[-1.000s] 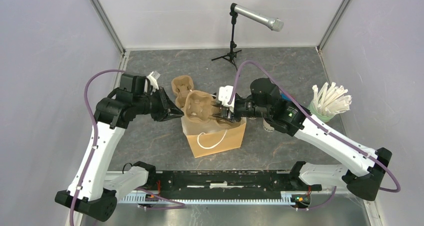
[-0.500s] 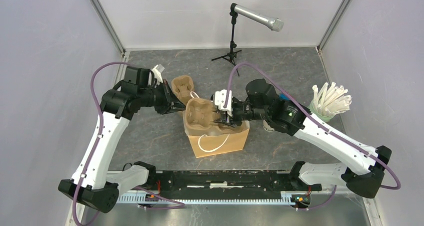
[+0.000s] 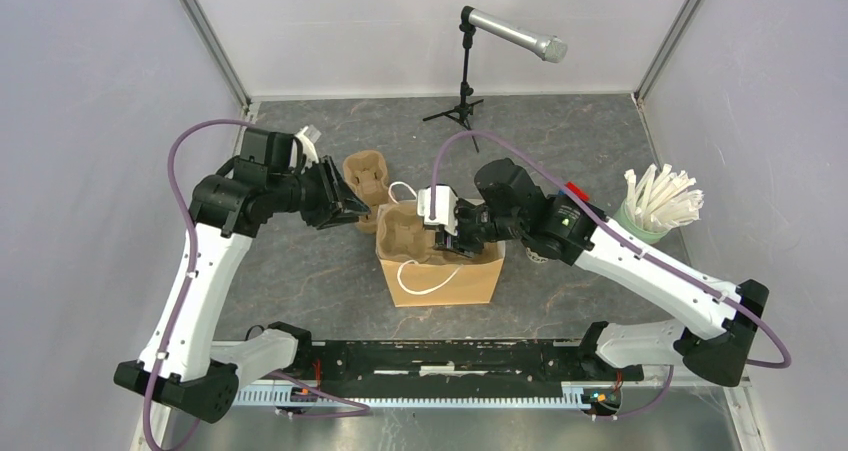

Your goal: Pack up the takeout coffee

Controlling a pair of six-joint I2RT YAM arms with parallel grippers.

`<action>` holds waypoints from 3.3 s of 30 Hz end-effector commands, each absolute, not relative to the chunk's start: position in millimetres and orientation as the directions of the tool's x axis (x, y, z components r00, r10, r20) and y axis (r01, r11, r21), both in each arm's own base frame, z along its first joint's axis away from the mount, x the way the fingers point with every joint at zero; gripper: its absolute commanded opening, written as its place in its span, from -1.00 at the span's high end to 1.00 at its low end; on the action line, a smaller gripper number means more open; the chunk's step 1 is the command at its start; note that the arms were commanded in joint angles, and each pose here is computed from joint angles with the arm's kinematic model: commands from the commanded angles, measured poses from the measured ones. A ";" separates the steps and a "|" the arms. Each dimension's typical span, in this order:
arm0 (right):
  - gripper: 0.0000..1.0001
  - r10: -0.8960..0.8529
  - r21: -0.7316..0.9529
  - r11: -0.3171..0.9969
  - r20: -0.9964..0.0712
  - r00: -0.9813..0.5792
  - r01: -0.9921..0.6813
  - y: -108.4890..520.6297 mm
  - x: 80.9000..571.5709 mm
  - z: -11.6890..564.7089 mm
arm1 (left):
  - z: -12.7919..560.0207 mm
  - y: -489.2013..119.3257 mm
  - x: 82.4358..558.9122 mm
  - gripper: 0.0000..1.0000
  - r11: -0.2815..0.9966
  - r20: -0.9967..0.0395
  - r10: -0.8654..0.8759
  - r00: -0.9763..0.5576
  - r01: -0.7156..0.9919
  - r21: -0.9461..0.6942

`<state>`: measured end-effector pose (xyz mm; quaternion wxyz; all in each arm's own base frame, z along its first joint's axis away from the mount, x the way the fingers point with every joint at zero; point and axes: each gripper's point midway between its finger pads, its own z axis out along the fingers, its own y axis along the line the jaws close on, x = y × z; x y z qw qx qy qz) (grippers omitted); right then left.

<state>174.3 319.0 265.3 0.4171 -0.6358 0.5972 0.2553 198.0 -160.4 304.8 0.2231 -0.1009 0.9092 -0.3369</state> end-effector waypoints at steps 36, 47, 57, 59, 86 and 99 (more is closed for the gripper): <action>0.16 -0.597 -0.219 0.054 -0.789 0.144 -0.974 309.0 170.0 263.4 | 332.3 -221.6 237.3 -0.17 0.565 -0.397 -0.100 -0.913 0.276 -0.777; 0.16 -0.592 -0.219 0.051 -0.793 0.147 -0.974 309.5 169.2 262.5 | 314.8 -240.0 239.8 -0.14 0.574 -0.421 0.008 -0.907 0.349 -0.741; 0.16 -0.592 -0.209 0.023 -0.791 0.155 -0.978 311.6 165.6 259.0 | 336.8 -253.8 245.6 0.90 0.530 -0.403 -0.032 -0.915 0.326 -0.783; 0.16 -0.602 -0.202 0.015 -0.784 0.152 -0.979 310.4 164.2 255.6 | 342.1 -258.2 250.2 0.95 0.516 -0.367 -0.064 -0.928 0.284 -0.808; 0.11 -0.717 -0.261 0.107 -0.689 0.108 -0.959 302.7 193.6 228.5 | 336.0 -252.7 266.6 0.26 0.559 -0.186 -0.284 -0.941 -0.005 -0.829; 0.11 -0.763 -0.292 0.202 -0.645 0.037 -0.935 289.3 207.9 219.3 | 330.3 -187.4 246.3 -0.26 0.793 -0.365 -0.240 -0.899 0.035 -0.608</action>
